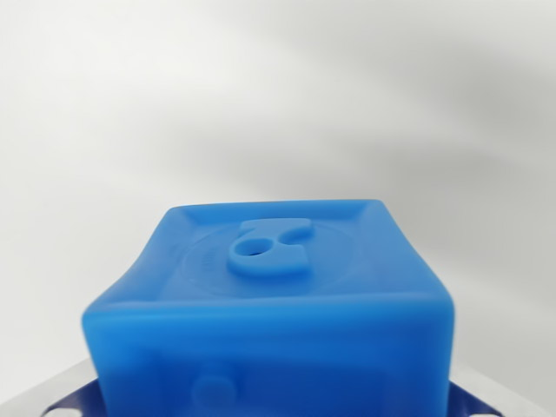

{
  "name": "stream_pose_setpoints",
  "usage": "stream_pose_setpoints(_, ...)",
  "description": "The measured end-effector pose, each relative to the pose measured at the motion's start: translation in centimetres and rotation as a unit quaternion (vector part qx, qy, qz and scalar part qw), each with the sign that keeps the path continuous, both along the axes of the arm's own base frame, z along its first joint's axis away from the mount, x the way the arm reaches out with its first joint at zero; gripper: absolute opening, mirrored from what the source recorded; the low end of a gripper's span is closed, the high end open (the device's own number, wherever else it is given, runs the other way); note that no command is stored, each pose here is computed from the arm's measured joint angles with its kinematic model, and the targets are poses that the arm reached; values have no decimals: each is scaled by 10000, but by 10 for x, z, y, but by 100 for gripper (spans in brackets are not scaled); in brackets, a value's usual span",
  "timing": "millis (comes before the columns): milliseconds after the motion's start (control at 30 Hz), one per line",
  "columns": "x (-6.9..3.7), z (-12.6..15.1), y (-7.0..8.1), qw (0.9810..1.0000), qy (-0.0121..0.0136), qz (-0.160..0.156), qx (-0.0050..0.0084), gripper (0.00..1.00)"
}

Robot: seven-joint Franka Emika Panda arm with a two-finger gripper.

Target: Stack cube

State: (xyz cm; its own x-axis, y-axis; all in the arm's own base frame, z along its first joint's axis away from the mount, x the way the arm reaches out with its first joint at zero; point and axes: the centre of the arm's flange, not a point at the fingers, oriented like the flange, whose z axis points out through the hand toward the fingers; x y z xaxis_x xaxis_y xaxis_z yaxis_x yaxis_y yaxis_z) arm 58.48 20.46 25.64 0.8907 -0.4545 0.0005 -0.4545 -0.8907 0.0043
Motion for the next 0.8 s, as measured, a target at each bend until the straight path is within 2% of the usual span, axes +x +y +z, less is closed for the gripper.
stream_pose_setpoints(133,0,0,-7,10000,10,35,-5,0)
stream_pose_setpoints(800,-2,3,-46,9997,6,250,-6,0)
